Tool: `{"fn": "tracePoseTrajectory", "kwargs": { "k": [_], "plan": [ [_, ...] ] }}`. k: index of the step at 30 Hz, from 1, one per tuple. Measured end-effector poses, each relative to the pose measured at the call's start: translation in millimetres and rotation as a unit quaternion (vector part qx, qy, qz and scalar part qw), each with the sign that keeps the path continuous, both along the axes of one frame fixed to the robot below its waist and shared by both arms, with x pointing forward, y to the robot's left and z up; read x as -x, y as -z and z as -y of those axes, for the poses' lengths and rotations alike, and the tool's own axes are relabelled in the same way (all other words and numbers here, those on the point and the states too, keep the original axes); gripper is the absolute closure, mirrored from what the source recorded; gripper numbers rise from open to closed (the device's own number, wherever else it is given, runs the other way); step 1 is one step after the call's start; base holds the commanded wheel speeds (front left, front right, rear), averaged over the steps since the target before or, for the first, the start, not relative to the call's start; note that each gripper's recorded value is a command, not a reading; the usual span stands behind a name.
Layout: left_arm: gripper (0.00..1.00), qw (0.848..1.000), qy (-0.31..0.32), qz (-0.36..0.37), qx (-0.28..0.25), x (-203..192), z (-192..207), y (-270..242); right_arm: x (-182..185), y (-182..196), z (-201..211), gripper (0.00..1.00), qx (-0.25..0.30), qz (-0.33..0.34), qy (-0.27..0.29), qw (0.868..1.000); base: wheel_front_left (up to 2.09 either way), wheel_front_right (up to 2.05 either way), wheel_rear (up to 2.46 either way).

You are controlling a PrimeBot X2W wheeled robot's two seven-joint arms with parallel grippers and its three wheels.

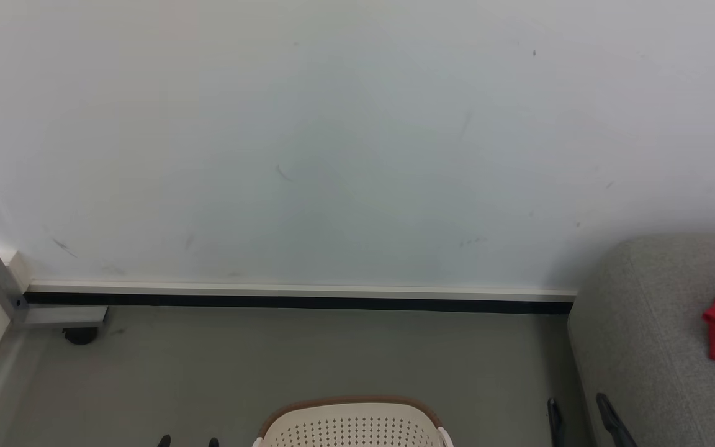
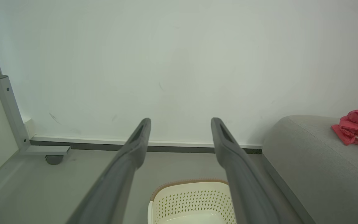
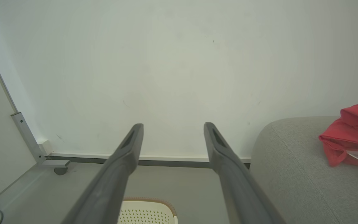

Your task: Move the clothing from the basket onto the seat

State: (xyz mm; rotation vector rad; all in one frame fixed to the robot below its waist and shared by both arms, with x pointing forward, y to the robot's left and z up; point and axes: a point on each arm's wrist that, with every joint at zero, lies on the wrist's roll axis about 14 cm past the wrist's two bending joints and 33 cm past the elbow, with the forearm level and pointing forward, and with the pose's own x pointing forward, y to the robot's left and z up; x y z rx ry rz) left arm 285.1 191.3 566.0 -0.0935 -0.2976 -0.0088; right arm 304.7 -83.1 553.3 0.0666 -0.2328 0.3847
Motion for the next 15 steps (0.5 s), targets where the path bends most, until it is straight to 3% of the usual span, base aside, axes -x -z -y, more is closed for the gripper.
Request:
{"fn": "tracePoseTrajectory", "kwargs": {
  "k": [15],
  "plan": [
    [0.0, 1.0, 0.004, -0.009, 0.001, -3.4, 2.2, 5.9, -0.2, 5.3, 1.0, 0.0, -0.002, -0.009, 0.004, 1.0, 0.0, 0.0, 0.0]
  ]
}}
